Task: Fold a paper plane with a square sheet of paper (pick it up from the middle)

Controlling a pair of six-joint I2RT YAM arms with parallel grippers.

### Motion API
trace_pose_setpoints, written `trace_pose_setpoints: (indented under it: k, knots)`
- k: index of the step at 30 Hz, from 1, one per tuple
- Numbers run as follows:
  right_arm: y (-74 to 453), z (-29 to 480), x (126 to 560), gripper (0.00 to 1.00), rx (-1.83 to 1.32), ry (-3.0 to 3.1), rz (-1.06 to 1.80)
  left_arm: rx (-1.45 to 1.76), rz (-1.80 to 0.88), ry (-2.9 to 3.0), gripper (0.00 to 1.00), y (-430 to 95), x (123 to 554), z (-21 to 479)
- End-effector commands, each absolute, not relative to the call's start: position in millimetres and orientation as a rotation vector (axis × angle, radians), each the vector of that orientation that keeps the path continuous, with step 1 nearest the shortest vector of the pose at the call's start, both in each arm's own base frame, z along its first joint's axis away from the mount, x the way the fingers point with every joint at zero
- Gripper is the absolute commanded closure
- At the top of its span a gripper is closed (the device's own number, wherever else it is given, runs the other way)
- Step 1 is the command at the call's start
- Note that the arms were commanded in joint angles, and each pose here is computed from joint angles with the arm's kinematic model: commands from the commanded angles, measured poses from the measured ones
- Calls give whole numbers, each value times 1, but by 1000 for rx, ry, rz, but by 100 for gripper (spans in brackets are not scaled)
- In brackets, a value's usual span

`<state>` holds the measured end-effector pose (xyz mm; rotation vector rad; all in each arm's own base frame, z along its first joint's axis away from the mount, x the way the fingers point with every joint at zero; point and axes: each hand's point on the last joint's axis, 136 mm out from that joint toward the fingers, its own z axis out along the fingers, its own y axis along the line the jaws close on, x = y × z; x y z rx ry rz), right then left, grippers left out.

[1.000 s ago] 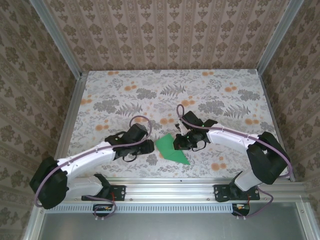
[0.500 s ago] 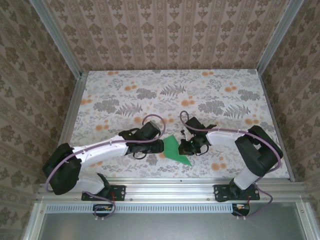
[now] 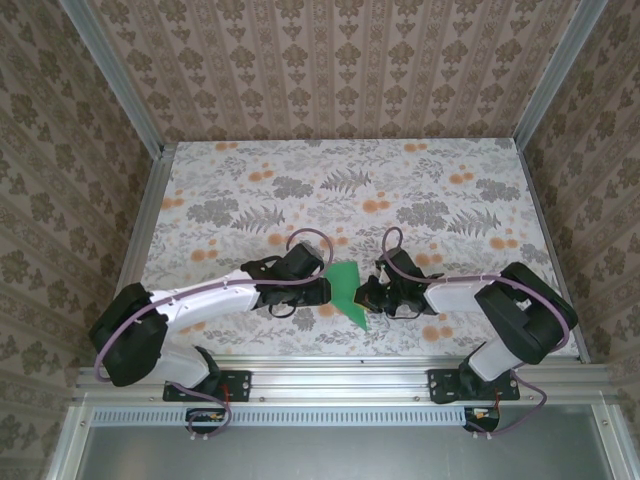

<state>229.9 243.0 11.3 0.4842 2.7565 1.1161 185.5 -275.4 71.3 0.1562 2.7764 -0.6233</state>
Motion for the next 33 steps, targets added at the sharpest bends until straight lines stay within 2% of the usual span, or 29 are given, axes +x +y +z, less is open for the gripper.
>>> trace_pose_setpoints:
  k: [1, 9, 14, 20, 28, 33]
  knots:
    - [222, -3, 232, 89, 687, 2714, 985, 120, -645, 2767, 52, -279, 189, 74]
    - [220, 63, 234, 72, 298, 2692, 941, 114, -648, 2772, 52, -277, 192, 74]
    - [222, 72, 230, 78, 121, 2744, 888, 107, -648, 2775, 52, -276, 194, 73]
    - [244, 69, 230, 89, 23, 2782, 1005, 100, -646, 2784, 52, -275, 195, 70]
    - [248, 45, 239, 90, 0, 2852, 956, 101, -677, 2800, 51, -276, 195, 67]
    - [233, 19, 243, 91, 55, 2915, 865, 103, -709, 2812, 51, -280, 196, 65]
